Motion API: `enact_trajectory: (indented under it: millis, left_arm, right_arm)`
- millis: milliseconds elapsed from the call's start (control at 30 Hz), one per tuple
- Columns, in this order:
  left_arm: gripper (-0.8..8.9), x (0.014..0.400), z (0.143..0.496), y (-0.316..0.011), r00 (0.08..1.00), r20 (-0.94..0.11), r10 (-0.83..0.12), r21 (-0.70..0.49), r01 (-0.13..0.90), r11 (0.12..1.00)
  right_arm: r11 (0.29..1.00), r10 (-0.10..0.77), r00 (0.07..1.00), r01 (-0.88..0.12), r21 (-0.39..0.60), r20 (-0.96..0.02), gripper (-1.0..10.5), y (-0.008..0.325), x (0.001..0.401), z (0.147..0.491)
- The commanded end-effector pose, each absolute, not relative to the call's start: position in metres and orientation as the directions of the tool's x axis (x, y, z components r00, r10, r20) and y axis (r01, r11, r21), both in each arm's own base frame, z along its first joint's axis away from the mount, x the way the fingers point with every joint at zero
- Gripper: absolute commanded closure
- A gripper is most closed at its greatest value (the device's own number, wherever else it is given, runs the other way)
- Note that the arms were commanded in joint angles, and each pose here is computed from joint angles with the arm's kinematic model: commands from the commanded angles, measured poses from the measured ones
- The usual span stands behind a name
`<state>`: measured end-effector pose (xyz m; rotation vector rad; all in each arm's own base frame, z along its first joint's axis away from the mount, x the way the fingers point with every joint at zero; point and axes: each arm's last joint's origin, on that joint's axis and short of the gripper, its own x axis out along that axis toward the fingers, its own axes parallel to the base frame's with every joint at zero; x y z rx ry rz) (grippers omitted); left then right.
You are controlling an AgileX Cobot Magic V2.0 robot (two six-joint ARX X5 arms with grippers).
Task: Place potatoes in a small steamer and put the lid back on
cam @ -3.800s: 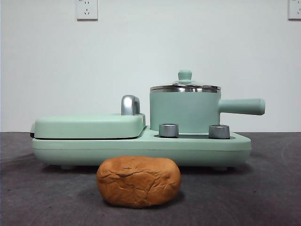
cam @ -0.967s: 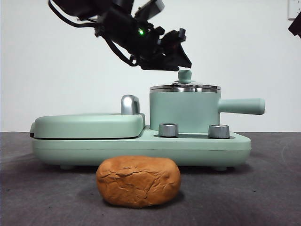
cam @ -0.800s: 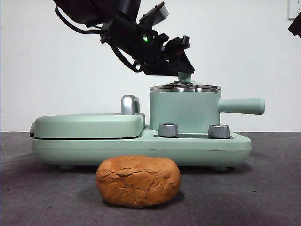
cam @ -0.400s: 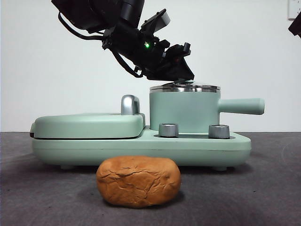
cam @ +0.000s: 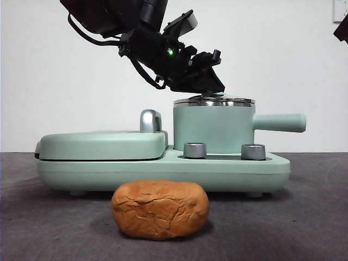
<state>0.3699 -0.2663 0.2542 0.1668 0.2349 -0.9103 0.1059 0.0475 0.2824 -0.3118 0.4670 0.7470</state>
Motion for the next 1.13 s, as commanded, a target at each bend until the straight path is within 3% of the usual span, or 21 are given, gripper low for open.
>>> enact_trajectory:
  millis: [33,233,367,700,900,1133]
  left_arm:
    - [8.08,0.366,0.277,-0.267,0.619,-0.213,-0.756,0.066,0.781,0.621]
    - [8.08,0.353,0.313,-0.256,0.632,-0.144,-0.761,0.107,0.775,0.623]
    - [8.08,0.338,0.337,-0.244,0.631,-0.158,-0.759,0.104,0.775,0.623]
    - [8.05,0.276,0.378,-0.200,0.577,-0.402,-0.711,0.017,0.781,0.624]
    - [8.04,0.246,0.382,-0.175,0.547,-0.554,-0.628,-0.028,0.742,0.670]
    - [8.04,0.219,0.369,-0.147,0.577,-0.581,-0.573,-0.030,0.689,0.724]
  right_arm:
    - [0.702,0.579,0.647,-0.705,-0.100,-0.497,6.8,0.048,0.106,0.287]
    - [0.710,0.580,0.646,-0.699,-0.081,-0.496,6.8,0.048,0.106,0.287]
    - [0.711,0.580,0.646,-0.699,-0.080,-0.496,6.8,0.048,0.106,0.287]
    - [0.703,0.590,0.639,-0.707,-0.074,-0.494,6.8,0.048,0.106,0.288]
    - [0.655,0.630,0.584,-0.754,-0.054,-0.512,6.8,0.055,0.109,0.285]
    - [0.548,0.680,0.487,-0.834,-0.062,-0.548,6.8,0.075,0.118,0.278]
